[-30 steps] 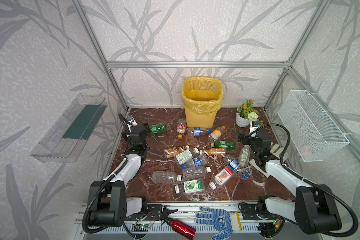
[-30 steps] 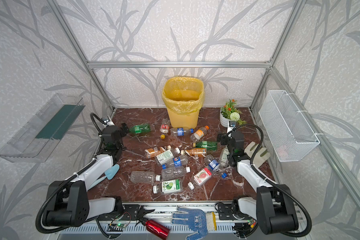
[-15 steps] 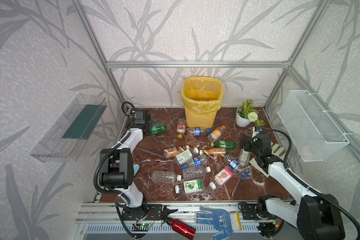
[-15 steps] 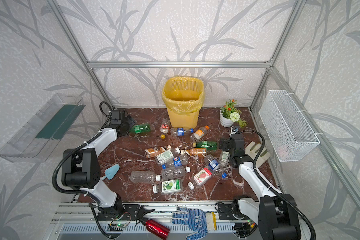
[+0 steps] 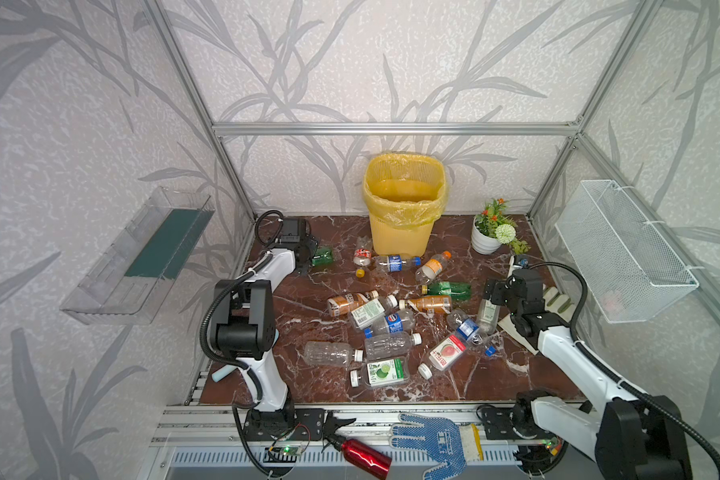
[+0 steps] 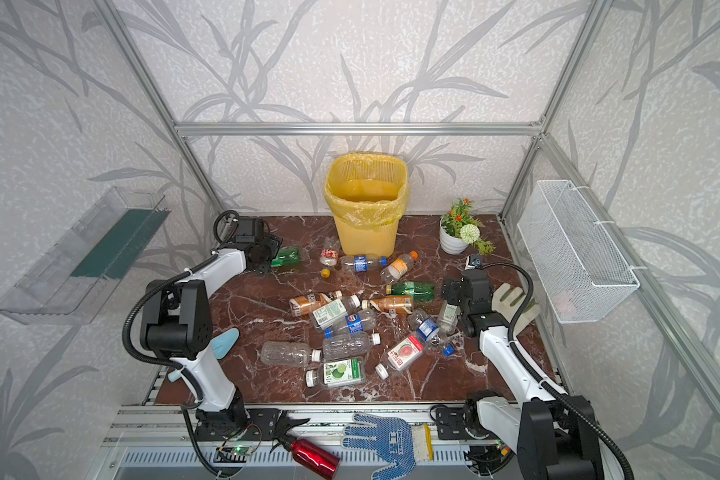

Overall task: Throw the plastic bottles in the bin
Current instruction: 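Grasp the green yellow-capped bottle with the left gripper while the right gripper advances, then lift the green bottle with the left gripper and drop it into the yellow bin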

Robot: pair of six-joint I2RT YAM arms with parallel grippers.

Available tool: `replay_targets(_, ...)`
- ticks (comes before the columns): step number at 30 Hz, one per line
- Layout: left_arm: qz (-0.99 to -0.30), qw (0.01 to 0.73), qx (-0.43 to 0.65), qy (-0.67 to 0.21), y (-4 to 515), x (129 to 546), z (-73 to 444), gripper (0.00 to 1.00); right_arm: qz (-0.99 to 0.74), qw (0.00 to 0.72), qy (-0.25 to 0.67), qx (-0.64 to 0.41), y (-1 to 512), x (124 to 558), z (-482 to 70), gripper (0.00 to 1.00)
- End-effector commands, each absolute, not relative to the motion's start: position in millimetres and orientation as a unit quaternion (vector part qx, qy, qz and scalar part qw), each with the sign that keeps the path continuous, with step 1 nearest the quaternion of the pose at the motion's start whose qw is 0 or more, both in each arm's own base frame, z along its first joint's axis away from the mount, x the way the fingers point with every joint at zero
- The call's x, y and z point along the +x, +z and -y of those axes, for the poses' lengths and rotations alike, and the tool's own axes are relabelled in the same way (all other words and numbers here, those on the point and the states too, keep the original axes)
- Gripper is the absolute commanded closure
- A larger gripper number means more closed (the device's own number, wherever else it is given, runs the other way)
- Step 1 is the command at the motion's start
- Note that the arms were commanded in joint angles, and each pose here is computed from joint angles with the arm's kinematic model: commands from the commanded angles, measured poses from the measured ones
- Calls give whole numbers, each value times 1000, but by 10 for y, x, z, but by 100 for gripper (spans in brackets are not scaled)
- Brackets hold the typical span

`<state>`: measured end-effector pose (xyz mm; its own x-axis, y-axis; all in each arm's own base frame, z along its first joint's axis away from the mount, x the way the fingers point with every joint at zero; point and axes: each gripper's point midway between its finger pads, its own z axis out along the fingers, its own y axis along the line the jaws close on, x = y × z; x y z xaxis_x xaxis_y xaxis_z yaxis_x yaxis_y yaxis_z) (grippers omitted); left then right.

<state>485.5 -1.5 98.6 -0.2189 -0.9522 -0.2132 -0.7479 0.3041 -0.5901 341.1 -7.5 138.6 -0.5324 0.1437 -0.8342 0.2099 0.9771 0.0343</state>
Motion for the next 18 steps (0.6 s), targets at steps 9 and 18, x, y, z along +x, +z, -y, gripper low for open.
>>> replay_targets(9,-746,227,-612,-130,594,4891,-48,12,-874,467,-57,121,1386,3308,190,4)
replay_targets(18,-760,186,-606,-141,257,5115,55,27,-872,469,-65,123,1453,3260,222,4)
